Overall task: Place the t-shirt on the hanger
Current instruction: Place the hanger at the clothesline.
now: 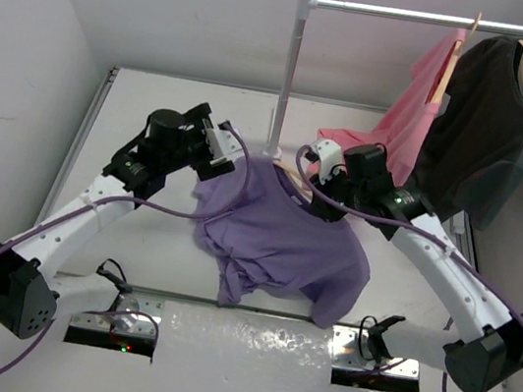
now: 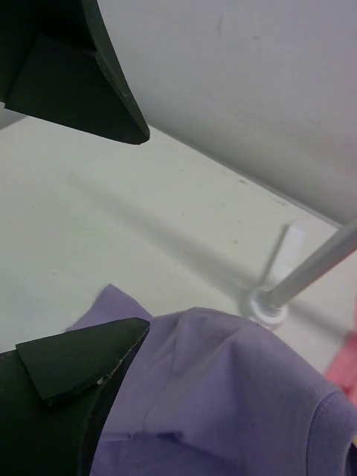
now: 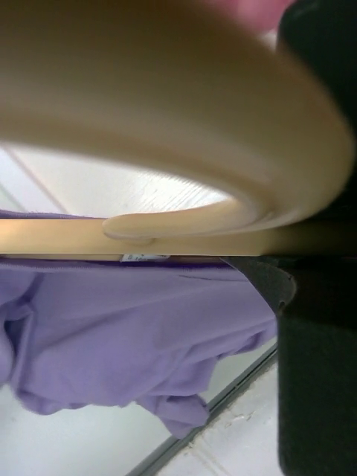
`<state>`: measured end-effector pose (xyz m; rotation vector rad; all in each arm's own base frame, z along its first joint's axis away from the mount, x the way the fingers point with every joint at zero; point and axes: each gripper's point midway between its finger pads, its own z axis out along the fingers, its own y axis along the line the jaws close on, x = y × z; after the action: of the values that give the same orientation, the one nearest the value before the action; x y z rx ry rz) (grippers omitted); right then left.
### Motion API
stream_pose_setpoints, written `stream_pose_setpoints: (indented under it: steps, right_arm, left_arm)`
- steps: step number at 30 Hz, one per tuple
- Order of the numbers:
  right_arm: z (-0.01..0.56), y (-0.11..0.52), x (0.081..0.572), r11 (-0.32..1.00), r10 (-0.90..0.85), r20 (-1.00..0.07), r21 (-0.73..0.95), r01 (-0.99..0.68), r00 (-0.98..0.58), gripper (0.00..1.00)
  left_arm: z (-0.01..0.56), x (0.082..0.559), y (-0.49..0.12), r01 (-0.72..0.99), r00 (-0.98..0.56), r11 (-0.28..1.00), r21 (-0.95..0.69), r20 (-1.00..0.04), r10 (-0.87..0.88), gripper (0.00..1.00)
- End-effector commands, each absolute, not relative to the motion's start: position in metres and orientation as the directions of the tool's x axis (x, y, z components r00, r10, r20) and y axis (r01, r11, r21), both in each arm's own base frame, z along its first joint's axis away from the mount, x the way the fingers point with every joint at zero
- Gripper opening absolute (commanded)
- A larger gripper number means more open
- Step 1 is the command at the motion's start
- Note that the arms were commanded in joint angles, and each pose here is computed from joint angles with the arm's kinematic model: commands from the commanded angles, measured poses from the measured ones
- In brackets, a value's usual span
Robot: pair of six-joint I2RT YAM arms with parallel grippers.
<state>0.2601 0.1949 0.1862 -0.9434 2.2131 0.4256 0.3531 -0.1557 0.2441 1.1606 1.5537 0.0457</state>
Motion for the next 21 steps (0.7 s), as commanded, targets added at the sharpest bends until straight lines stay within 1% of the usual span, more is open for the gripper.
stream_pose_setpoints:
  steps: [1, 2, 4, 5, 6, 7, 8, 9, 11, 15, 17, 18, 19, 20, 21]
  right_arm:
    - [0.245, 0.172, 0.267, 0.802, -0.403, -0.762, -0.028, -0.597, -0.506, 0.00]
    - [0.262, 0.162, 0.266, 0.833, -0.375, -0.775, -0.041, -0.551, -0.509, 0.00]
    - [0.281, 0.153, 0.266, 0.857, -0.354, -0.789, -0.058, -0.512, -0.503, 0.00]
    - [0.287, 0.145, 0.262, 0.868, -0.355, -0.778, -0.069, -0.492, -0.518, 0.00]
    - [0.313, 0.139, 0.267, 0.889, -0.328, -0.807, -0.087, -0.450, -0.492, 0.00]
    - [0.324, 0.135, 0.267, 0.898, -0.319, -0.813, -0.096, -0.429, -0.486, 0.00]
    - [0.328, 0.128, 0.264, 0.904, -0.329, -0.796, -0.110, -0.413, -0.508, 0.00]
    - [0.351, 0.124, 0.271, 0.918, -0.313, -0.818, -0.130, -0.374, -0.483, 0.00]
    - [0.367, 0.116, 0.278, 0.935, -0.301, -0.828, -0.158, -0.319, -0.473, 0.00]
    - [0.420, 0.106, 0.311, 0.952, -0.290, -0.888, -0.232, -0.197, -0.356, 0.00]
    - [0.436, 0.106, 0.337, 0.963, -0.268, -0.914, -0.241, -0.125, -0.304, 0.00]
    - [0.449, 0.108, 0.345, 0.962, -0.271, -0.925, -0.248, -0.117, -0.267, 0.00]
    - [0.448, 0.116, 0.364, 0.961, -0.273, -0.927, -0.250, -0.117, -0.257, 0.00]
    - [0.461, 0.111, 0.373, 0.964, -0.262, -0.937, -0.246, -0.096, -0.230, 0.00]
    - [0.462, 0.112, 0.384, 0.966, -0.255, -0.939, -0.241, -0.090, -0.229, 0.00]
  left_arm:
    - [0.308, 0.343, -0.178, 0.634, 0.200, 0.592, 0.498, -0.844, 0.498, 1.00]
    - [0.319, 0.339, -0.181, 0.637, 0.205, 0.606, 0.477, -0.862, 0.463, 1.00]
    - [0.327, 0.334, -0.185, 0.649, 0.217, 0.606, 0.460, -0.875, 0.432, 1.00]
    - [0.331, 0.331, -0.187, 0.658, 0.225, 0.602, 0.453, -0.880, 0.418, 1.00]
    - [0.332, 0.329, -0.188, 0.662, 0.224, 0.601, 0.448, -0.883, 0.411, 1.00]
    - [0.331, 0.328, -0.189, 0.666, 0.226, 0.596, 0.448, -0.883, 0.411, 1.00]
    - [0.327, 0.328, -0.189, 0.668, 0.218, 0.595, 0.447, -0.882, 0.418, 1.00]
    - [0.324, 0.329, -0.188, 0.666, 0.220, 0.592, 0.454, -0.878, 0.426, 1.00]
    - [0.318, 0.331, -0.187, 0.661, 0.216, 0.594, 0.458, -0.875, 0.433, 1.00]
    - [0.317, 0.328, -0.191, 0.674, 0.230, 0.582, 0.456, -0.877, 0.422, 1.00]
    - [0.319, 0.325, -0.193, 0.679, 0.238, 0.576, 0.456, -0.878, 0.414, 1.00]
    - [0.319, 0.326, -0.193, 0.677, 0.239, 0.576, 0.457, -0.878, 0.416, 1.00]
    - [0.318, 0.325, -0.192, 0.676, 0.239, 0.576, 0.459, -0.877, 0.417, 0.99]
    - [0.319, 0.324, -0.192, 0.675, 0.242, 0.577, 0.460, -0.876, 0.416, 0.99]
    - [0.319, 0.323, -0.191, 0.672, 0.242, 0.579, 0.461, -0.876, 0.417, 0.99]
